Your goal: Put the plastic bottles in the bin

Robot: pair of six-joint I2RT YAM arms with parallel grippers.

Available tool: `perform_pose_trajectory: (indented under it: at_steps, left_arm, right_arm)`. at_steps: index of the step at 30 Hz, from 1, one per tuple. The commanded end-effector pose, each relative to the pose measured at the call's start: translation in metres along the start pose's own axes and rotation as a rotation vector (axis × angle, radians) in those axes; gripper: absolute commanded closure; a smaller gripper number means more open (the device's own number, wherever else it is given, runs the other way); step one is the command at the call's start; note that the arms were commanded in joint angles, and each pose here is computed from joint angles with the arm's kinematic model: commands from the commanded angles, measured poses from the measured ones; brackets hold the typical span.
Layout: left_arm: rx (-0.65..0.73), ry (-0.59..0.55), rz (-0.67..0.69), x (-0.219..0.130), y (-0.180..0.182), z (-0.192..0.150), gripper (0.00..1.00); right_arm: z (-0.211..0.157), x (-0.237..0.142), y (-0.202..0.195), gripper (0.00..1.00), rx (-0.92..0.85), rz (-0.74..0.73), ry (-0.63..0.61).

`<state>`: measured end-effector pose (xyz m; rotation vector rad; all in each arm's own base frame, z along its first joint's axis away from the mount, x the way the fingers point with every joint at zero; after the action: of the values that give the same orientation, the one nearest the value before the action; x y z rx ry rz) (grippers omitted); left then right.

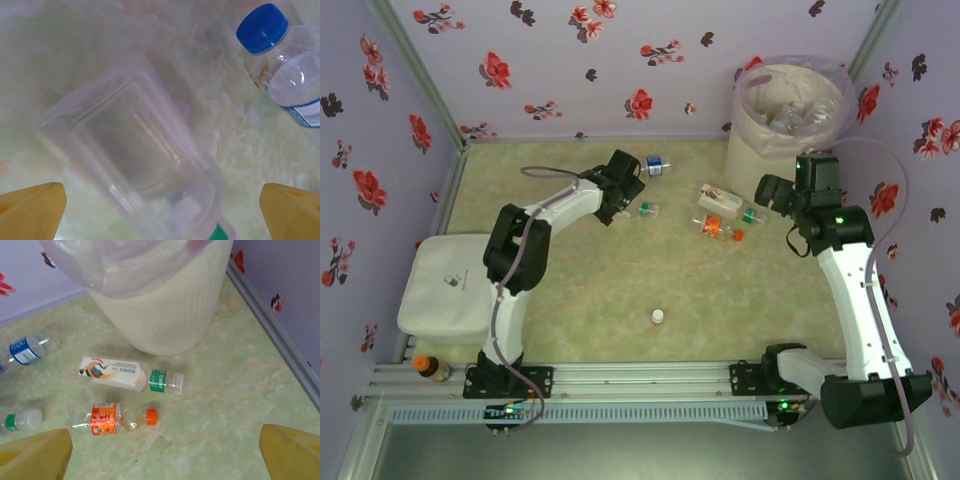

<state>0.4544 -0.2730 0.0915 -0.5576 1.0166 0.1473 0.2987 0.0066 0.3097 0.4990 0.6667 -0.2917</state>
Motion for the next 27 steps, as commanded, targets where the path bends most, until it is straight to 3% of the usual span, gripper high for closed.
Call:
perform_pose_trajectory:
  at_steps: [1, 3, 10, 15, 20, 22, 25, 27]
  left_arm:
    - [-0.028, 0.039, 0.043, 0.023, 0.010, -0.005, 0.01]
    - [-0.032, 0.041, 0.037, 0.026, 0.010, -0.007, 0.03]
    - [-0.013, 0.026, 0.018, 0.017, 0.008, -0.003, 0.27]
    - [0.044, -0.012, -0.026, -0.010, 0.007, 0.006, 0.40]
    - [0.184, -0.033, -0.121, -0.053, 0.005, 0.011, 0.41]
    - [0.286, -0.047, -0.217, -0.076, -0.003, 0.011, 0.42]
    - [0.412, -0.086, -0.475, -0.118, -0.019, 0.001, 0.45]
    - [0.464, -0.143, -0.696, -0.151, -0.027, -0.007, 0.54]
  right_arm:
    - [-0.002, 0.000, -0.001, 0.03, 0.014, 0.011, 0.004]
    - [-0.004, 0.000, -0.003, 0.03, 0.011, 0.011, 0.008]
    - [-0.025, 0.008, 0.004, 0.04, 0.048, 0.089, 0.083]
    - [-0.050, 0.006, 0.041, 0.10, 0.062, 0.338, 0.207]
    - [-0.086, 0.003, 0.092, 0.19, 0.042, 0.616, 0.404]
    - [-0.105, 0.000, 0.115, 0.28, -0.011, 0.713, 0.496]
    - [-0.131, -0.002, 0.145, 0.31, -0.074, 0.827, 0.604]
    - [-0.134, 0.003, 0.159, 0.31, -0.049, 0.875, 0.622]
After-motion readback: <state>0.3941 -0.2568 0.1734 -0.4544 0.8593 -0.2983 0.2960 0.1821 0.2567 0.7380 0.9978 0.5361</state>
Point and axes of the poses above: each hand's point on the last joint's axis, 136 mm out from that joint toward the fingers, its own x axis out along the fingers, its own y axis along the line the jaws close on, z = x × y, the point moved 2 cm from there along -x, back along the fingers, and after that the axes turned 15 degrees about x, right-handed, at the moved point
